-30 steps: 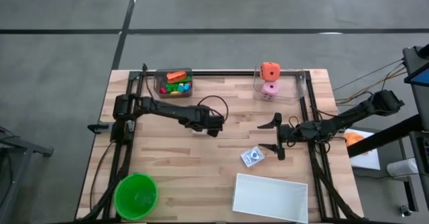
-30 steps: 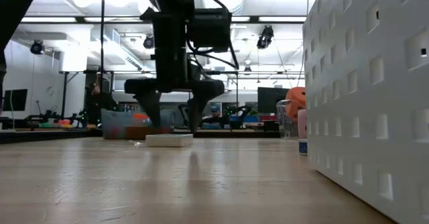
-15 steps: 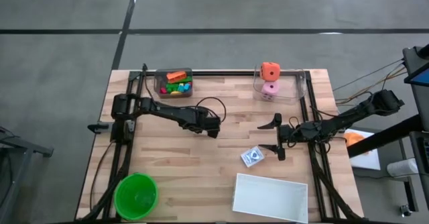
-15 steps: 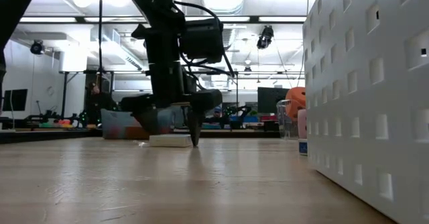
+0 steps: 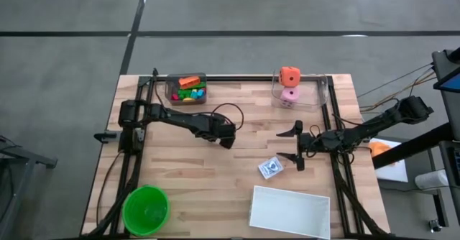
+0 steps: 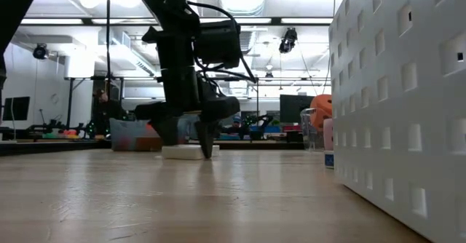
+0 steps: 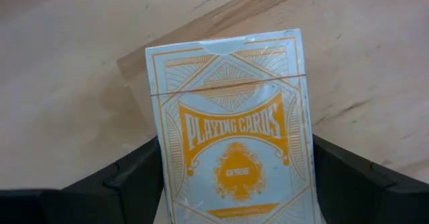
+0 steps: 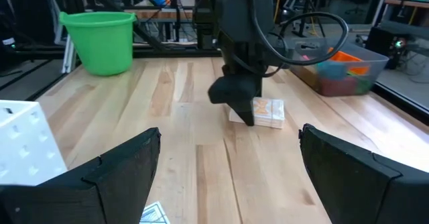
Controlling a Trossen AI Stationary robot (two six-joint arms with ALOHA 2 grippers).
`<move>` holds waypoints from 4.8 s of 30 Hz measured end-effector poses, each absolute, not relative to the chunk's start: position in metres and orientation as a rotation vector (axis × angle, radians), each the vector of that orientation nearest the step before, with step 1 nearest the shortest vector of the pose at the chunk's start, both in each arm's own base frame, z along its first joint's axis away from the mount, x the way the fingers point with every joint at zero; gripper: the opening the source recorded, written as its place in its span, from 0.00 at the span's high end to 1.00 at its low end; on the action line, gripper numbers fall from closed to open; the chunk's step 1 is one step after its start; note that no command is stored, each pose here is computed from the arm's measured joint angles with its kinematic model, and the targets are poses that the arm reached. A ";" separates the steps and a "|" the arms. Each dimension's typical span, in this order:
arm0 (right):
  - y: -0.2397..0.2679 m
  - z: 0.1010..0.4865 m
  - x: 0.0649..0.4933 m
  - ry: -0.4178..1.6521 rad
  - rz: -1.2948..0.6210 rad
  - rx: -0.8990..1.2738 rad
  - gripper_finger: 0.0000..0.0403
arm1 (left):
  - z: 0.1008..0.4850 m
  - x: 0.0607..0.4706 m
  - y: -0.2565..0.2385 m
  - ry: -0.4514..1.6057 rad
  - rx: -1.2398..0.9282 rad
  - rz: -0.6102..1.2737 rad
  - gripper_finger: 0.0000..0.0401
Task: Pick & Place Toys
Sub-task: Put the yellow deck of cards into the white bin
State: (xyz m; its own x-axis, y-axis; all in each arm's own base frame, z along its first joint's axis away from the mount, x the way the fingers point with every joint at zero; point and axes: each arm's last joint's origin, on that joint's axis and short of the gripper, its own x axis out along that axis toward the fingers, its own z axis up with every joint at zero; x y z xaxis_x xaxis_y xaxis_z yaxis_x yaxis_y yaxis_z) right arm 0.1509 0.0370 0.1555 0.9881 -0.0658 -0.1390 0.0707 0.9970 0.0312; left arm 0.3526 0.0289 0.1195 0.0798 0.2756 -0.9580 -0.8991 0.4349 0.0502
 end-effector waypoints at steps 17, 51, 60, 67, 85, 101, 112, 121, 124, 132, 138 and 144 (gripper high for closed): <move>0.036 0.153 0.152 0.144 -0.118 0.098 0.12 | 0.166 0.345 0.030 1.128 -0.353 0.781 0.24; -0.007 0.204 0.286 0.493 -0.197 0.575 0.12 | 0.197 0.367 -0.058 0.829 0.308 0.487 0.24; -0.014 0.202 0.310 0.517 -0.152 0.579 0.12 | 0.200 0.370 -0.064 0.782 0.315 0.469 0.24; -0.014 0.199 0.314 0.527 -0.155 0.574 0.21 | 0.200 0.371 -0.065 0.774 0.312 0.466 0.24; -0.010 0.202 0.314 0.519 -0.068 0.488 0.83 | 0.194 0.365 -0.073 0.694 0.300 0.467 0.16; 0.032 0.203 0.311 0.351 0.124 0.203 0.85 | 0.199 0.251 -0.053 0.126 0.022 0.194 0.22; 0.085 0.197 0.269 0.002 0.346 0.055 0.85 | 0.192 0.228 -0.048 0.055 -0.009 0.183 0.29; 0.128 0.201 0.218 0.119 0.284 0.043 0.85 | 0.193 0.229 -0.047 0.052 -0.009 0.186 0.29; 0.143 0.209 0.203 0.211 0.260 0.042 0.85 | 0.193 0.229 -0.047 0.052 -0.009 0.186 0.29; 0.179 0.237 0.180 0.486 0.199 0.042 0.85 | 0.193 0.229 -0.047 0.052 -0.010 0.190 0.29; 0.196 0.243 0.182 0.731 0.150 0.061 0.85 | 0.193 0.229 -0.047 0.055 -0.012 0.190 0.29; 0.216 0.225 0.194 0.910 0.178 0.076 0.85 | 0.191 0.229 -0.047 0.073 -0.007 0.190 0.29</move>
State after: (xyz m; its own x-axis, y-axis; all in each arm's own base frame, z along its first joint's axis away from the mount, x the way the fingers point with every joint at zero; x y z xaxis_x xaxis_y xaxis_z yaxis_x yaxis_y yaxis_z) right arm 0.1945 0.2160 0.2249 0.6000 0.1859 -0.7781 -0.1213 0.9825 0.1412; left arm 0.2289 -0.0469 0.1909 0.9794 0.1885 -0.0728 -0.1889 0.9820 0.0002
